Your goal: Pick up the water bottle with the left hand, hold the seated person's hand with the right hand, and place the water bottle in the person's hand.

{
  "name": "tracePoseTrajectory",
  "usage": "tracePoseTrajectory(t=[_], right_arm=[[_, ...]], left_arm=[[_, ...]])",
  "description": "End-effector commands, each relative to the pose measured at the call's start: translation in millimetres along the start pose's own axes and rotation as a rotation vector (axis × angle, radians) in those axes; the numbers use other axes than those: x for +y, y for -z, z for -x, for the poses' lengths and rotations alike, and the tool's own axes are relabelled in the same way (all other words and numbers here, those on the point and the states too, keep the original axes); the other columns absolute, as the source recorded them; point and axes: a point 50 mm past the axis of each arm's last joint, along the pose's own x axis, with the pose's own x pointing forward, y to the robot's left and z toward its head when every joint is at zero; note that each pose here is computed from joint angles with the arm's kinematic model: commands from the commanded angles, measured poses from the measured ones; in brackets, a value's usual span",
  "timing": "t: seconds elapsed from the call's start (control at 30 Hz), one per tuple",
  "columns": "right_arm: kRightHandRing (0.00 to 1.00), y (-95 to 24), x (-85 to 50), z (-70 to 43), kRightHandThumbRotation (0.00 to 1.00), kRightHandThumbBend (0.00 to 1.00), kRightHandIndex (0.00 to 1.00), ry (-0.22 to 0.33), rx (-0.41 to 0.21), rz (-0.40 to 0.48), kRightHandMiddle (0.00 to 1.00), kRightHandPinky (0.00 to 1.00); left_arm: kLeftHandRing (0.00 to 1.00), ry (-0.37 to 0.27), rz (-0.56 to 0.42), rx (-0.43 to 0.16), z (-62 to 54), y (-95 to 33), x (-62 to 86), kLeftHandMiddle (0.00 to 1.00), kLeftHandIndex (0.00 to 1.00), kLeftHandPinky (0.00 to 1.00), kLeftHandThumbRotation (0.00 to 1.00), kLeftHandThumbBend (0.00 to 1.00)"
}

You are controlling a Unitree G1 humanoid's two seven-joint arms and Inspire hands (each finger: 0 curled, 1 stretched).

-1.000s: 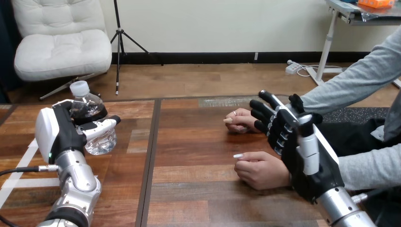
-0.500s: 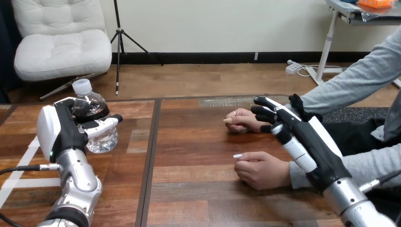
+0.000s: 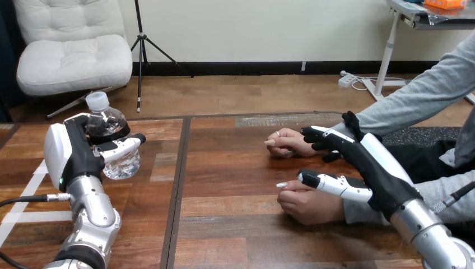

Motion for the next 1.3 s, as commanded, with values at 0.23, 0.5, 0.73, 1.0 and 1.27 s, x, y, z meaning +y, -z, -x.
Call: tracePoseTrajectory(t=[0.23, 0.5, 0.73, 1.0, 1.27], right_arm=[[0.83, -15.3, -28.8, -28.1, 0.7, 1.0, 0.85, 0.01, -0.091, 0.157, 0.85, 0.72], [0.82, -12.5, -34.3, -34.2, 0.69, 1.0, 0.83, -0.006, -0.099, 0.239, 0.84, 0.7], [0.81, -9.2, -38.7, -38.9, 0.68, 1.0, 0.83, -0.023, -0.094, 0.291, 0.83, 0.68], [0.81, -6.6, -43.5, -43.5, 0.65, 1.0, 0.82, -0.049, -0.089, 0.334, 0.83, 0.68], [0.81, -2.5, -48.3, -47.3, 0.61, 1.0, 0.81, -0.068, -0.073, 0.379, 0.83, 0.69]], left_arm=[[0.43, -0.04, 0.114, -0.143, -17.2, -44.6, 3.9, 0.46, 0.43, 0.38, 0.0, 0.79], [0.44, -0.041, 0.128, -0.137, -17.3, -44.4, 4.1, 0.47, 0.44, 0.39, 0.0, 0.78], [0.42, -0.042, 0.134, -0.147, -17.0, -46.0, 3.9, 0.45, 0.44, 0.37, 0.0, 0.78], [0.39, -0.043, 0.122, -0.142, -17.0, -43.9, 4.6, 0.43, 0.45, 0.34, 0.0, 0.78], [0.41, -0.038, 0.123, -0.134, -17.3, -43.0, 4.8, 0.45, 0.45, 0.36, 0.0, 0.78]])
